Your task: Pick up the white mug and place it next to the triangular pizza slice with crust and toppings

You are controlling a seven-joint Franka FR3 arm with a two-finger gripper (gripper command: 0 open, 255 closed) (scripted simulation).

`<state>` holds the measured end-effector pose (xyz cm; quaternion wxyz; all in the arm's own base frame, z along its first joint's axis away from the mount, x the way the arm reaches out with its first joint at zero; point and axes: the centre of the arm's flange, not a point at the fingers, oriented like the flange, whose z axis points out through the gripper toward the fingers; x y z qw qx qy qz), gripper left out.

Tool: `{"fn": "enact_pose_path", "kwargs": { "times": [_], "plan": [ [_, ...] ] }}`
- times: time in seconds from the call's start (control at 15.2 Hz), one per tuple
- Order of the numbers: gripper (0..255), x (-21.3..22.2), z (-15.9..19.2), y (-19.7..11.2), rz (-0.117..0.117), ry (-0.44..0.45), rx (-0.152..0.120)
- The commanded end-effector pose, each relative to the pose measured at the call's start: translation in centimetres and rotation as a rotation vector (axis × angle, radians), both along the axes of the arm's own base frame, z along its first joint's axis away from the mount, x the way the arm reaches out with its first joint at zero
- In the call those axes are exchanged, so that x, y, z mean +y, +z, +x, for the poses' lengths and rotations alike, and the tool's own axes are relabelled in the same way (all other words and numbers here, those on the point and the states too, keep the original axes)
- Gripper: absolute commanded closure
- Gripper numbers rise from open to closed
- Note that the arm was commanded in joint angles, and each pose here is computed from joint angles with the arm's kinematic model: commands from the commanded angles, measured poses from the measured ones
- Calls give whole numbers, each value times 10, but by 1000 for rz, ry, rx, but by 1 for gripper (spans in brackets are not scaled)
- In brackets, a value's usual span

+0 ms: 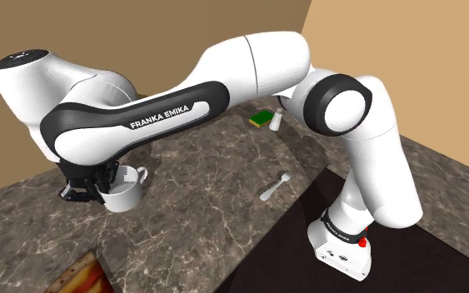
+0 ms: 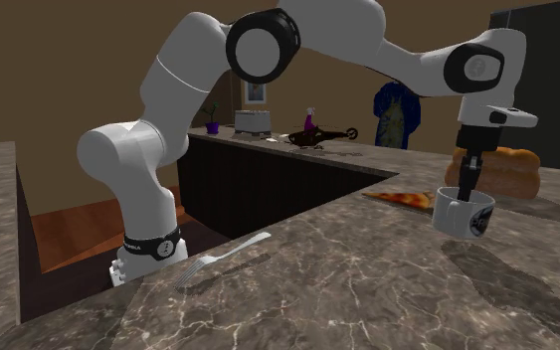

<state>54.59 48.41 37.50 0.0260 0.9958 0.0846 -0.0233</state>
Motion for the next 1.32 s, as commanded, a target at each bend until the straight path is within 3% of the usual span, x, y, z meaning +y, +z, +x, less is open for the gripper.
{"fn": "enact_pose_path", "kwargs": {
  "times": [0.0,0.59,0.66,0.99,1.25],
  "plan": [
    [255,0,0,-11,0,0,-1],
    [255,0,0,-15,0,0,-1],
    [0,0,0,-15,0,0,-1],
    [0,0,0,-15,0,0,-1],
    [0,3,2,35,0,0,-1]
  ]
}}
